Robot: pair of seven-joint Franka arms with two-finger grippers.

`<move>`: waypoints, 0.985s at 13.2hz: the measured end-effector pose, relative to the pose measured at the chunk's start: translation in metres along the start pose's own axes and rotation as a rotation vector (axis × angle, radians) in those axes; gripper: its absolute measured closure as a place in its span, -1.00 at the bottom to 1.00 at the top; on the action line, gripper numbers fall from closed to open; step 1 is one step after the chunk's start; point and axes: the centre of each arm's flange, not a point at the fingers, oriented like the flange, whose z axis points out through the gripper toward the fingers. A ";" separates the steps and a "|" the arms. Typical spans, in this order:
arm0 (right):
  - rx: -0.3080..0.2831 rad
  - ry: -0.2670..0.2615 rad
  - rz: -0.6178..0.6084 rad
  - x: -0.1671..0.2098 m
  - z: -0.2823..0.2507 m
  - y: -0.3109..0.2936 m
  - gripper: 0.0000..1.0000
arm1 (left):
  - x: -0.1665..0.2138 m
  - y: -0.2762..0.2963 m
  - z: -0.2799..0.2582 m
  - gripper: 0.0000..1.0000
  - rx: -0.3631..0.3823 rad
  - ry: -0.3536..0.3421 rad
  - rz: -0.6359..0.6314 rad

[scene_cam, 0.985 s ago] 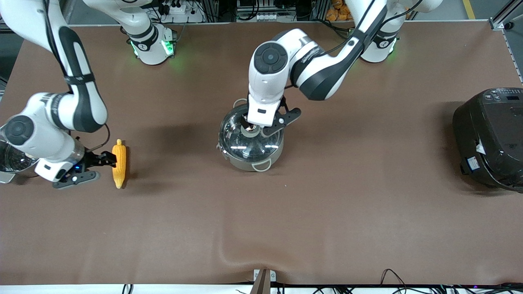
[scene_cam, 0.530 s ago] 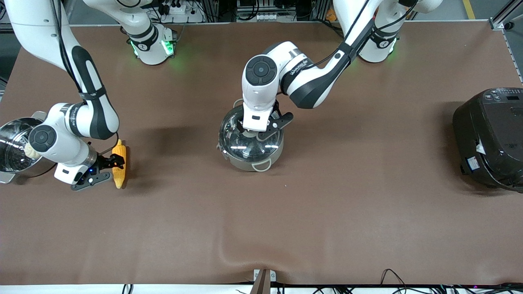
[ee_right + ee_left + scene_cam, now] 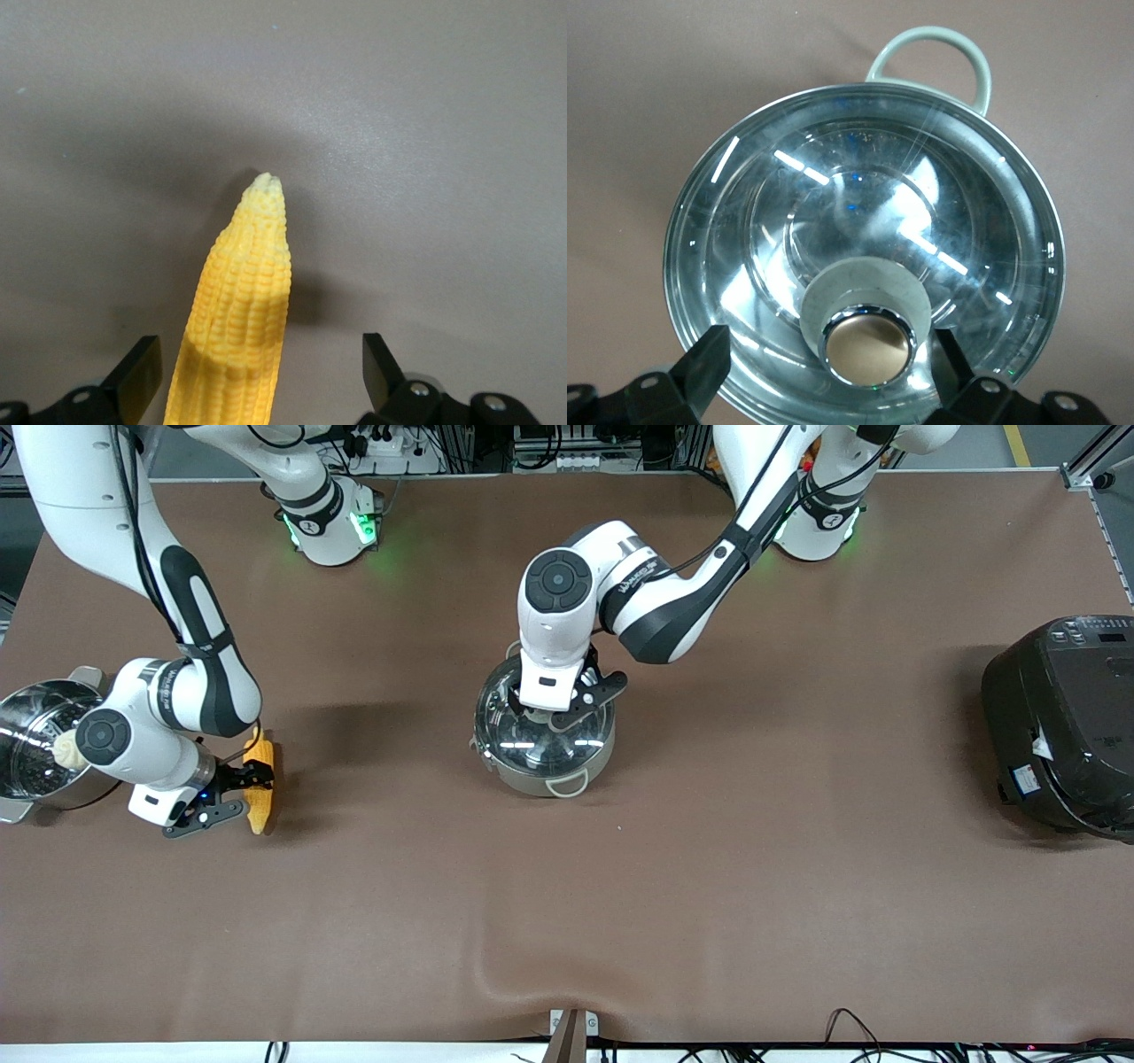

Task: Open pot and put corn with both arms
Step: 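Close the left gripper on the lid knob and the right gripper on the corn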

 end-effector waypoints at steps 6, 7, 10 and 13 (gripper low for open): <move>0.045 -0.007 0.028 -0.006 0.014 -0.004 -1.00 | -0.003 0.007 0.018 -1.00 -0.020 0.014 0.006; 0.052 -0.016 0.030 -0.007 0.016 -0.005 -1.00 | -0.006 0.007 0.018 -1.00 -0.020 0.015 0.011; 0.064 -0.032 0.029 -0.009 0.017 -0.007 -0.89 | -0.011 0.008 0.021 -0.92 -0.016 0.017 0.017; 0.068 -0.035 0.024 -0.008 0.018 -0.010 -0.23 | -0.013 0.008 0.021 -0.81 -0.017 0.018 0.021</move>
